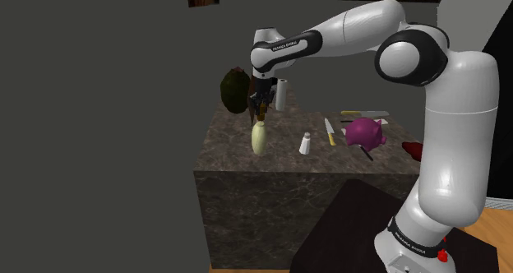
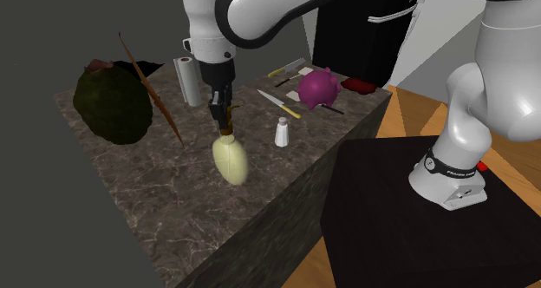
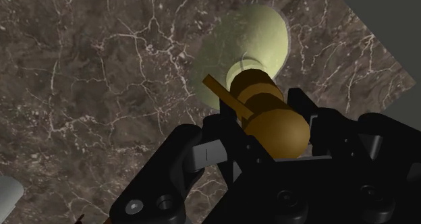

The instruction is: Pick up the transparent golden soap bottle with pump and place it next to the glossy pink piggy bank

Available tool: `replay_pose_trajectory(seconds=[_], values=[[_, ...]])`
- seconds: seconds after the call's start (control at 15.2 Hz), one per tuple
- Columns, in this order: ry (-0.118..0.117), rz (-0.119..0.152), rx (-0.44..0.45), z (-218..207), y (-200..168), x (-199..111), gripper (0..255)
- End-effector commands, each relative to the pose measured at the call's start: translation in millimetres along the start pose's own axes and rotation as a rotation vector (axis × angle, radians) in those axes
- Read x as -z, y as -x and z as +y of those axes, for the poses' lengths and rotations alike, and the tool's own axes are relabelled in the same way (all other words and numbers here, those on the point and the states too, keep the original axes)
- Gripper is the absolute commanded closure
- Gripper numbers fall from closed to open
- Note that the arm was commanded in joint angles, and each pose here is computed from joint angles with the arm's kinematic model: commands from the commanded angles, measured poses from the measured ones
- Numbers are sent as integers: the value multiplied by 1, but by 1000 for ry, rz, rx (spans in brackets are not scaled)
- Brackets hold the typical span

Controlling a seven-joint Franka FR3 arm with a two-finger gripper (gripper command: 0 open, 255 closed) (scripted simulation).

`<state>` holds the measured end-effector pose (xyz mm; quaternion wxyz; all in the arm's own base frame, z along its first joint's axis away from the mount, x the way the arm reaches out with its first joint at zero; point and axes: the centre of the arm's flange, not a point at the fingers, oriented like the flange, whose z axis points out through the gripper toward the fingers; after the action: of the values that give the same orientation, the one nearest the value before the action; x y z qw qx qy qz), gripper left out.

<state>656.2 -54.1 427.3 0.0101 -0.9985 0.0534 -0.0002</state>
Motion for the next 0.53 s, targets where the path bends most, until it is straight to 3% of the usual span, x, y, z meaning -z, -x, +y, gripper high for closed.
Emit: replay_pose_trajectory(seconds=[0.0,0.46], values=[[0,0,0,0,0,0,255],[0,0,0,0,0,5,255]])
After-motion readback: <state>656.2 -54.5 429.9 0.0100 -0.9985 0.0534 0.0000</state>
